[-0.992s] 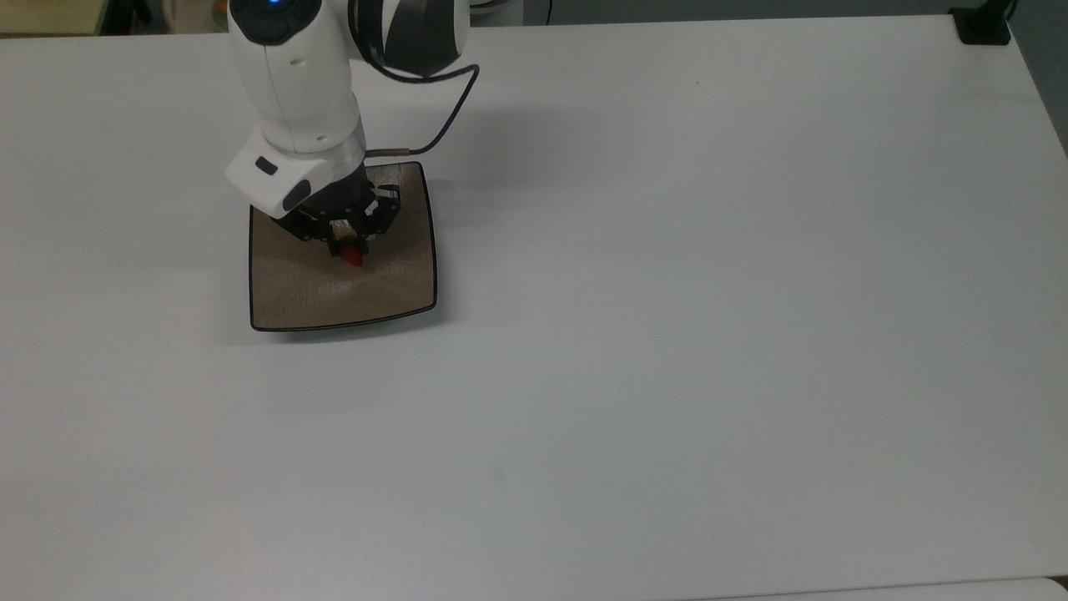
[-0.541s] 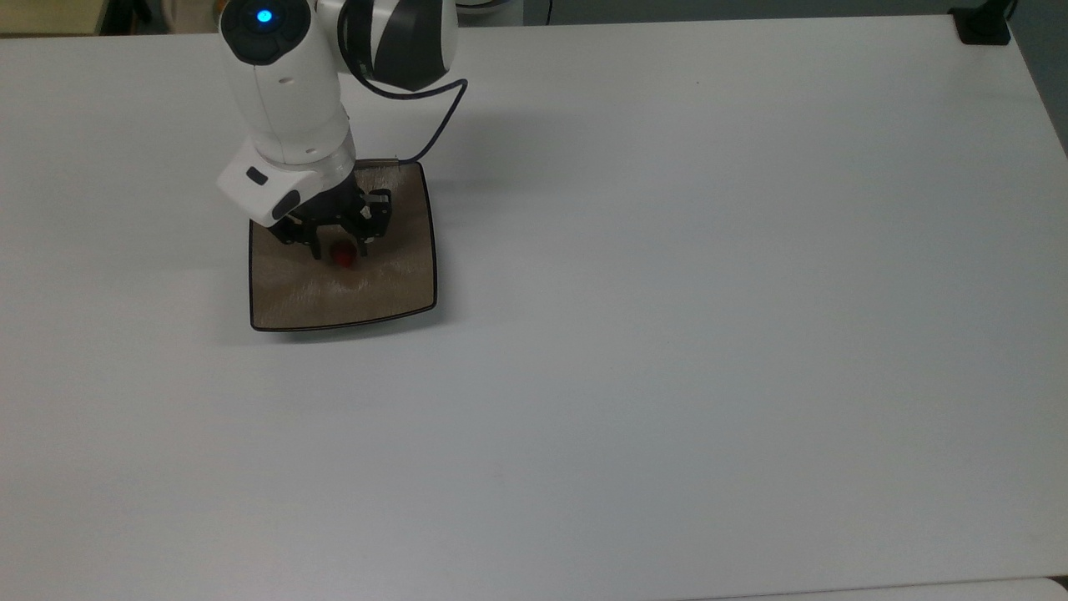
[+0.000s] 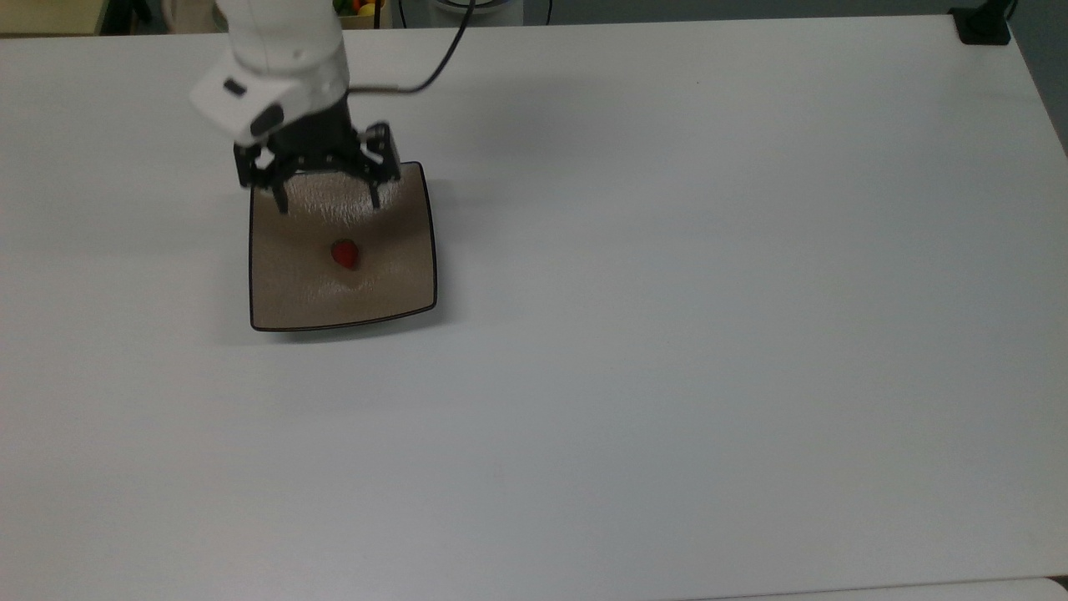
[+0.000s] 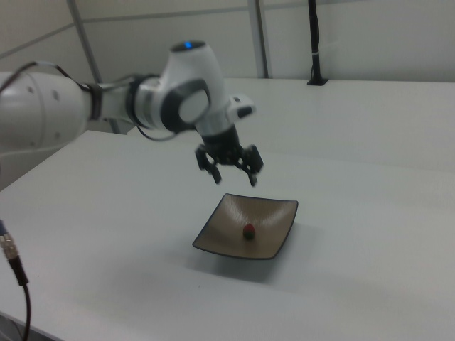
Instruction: Strawberries on a ceramic plate
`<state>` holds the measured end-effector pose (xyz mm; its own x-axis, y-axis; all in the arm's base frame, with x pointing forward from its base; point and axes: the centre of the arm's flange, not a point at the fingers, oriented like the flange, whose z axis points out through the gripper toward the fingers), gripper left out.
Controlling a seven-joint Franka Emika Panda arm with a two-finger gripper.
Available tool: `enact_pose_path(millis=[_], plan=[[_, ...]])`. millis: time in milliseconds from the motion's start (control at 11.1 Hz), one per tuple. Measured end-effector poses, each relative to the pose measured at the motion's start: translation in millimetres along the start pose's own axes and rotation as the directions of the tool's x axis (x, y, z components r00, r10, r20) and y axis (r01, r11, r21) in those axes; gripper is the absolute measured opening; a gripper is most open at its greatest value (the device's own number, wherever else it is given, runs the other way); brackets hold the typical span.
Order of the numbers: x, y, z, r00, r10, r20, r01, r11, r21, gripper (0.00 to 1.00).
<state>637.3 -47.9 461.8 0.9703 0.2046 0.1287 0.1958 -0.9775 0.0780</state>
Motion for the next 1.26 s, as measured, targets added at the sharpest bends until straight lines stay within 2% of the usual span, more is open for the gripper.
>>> enact_pose_path(millis=[270, 361, 541, 902, 1262], plan=[[-15.1, -18.4, -92.2, 0.998, 0.061, 0.016, -0.061, 0.998, 0.023, 1.00], [-26.2, -22.2, -126.3, 0.995, 0.092, 0.033, -0.094, 0.994, 0.059, 1.00], [-34.6, -42.4, -154.1, 0.993, 0.114, 0.037, -0.118, 0.986, 0.118, 1.00], [-27.2, -120.7, -164.5, 0.992, 0.118, 0.047, -0.124, 0.983, 0.136, 1.00], [-23.7, -128.4, -156.0, 0.994, 0.100, 0.037, -0.104, 0.985, 0.138, 1.00]])
